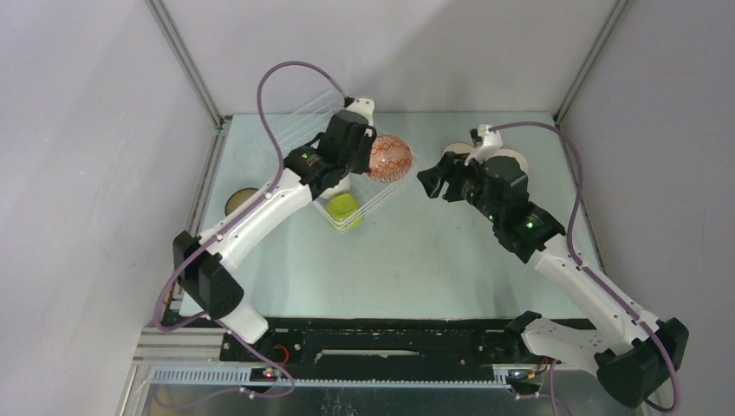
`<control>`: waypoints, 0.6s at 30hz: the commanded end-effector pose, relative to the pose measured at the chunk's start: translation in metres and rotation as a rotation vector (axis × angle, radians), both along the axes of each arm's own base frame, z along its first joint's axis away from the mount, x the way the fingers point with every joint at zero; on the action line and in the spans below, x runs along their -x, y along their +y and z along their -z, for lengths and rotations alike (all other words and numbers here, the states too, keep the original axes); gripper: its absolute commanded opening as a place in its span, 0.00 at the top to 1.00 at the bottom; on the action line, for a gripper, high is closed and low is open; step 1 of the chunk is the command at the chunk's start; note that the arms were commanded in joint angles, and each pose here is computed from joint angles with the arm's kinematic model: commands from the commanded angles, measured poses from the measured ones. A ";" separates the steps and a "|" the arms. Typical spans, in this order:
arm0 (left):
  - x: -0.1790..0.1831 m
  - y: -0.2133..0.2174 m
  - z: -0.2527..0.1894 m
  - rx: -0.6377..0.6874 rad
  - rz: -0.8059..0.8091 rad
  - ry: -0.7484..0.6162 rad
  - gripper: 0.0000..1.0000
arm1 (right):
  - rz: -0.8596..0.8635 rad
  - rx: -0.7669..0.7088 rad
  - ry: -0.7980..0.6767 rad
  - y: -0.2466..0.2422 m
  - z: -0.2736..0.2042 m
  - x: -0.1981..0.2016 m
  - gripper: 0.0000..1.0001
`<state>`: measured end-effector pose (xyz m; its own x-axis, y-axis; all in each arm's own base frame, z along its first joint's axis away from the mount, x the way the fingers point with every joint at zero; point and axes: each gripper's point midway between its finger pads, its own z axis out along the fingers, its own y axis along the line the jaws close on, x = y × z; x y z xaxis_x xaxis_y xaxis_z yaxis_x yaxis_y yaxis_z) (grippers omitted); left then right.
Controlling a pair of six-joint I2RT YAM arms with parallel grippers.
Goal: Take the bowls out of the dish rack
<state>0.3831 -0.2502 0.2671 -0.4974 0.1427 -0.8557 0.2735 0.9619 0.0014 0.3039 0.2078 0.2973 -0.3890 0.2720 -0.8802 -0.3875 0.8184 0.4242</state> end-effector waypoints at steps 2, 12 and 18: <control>0.031 -0.035 -0.016 0.261 0.122 0.107 1.00 | 0.061 0.097 -0.009 0.003 -0.009 -0.010 0.32; 0.044 -0.062 -0.017 0.388 0.216 0.172 1.00 | 0.204 0.185 0.014 -0.010 -0.004 -0.023 0.41; 0.046 -0.067 -0.020 0.414 0.244 0.176 1.00 | 0.240 0.220 0.041 -0.015 0.006 -0.027 0.48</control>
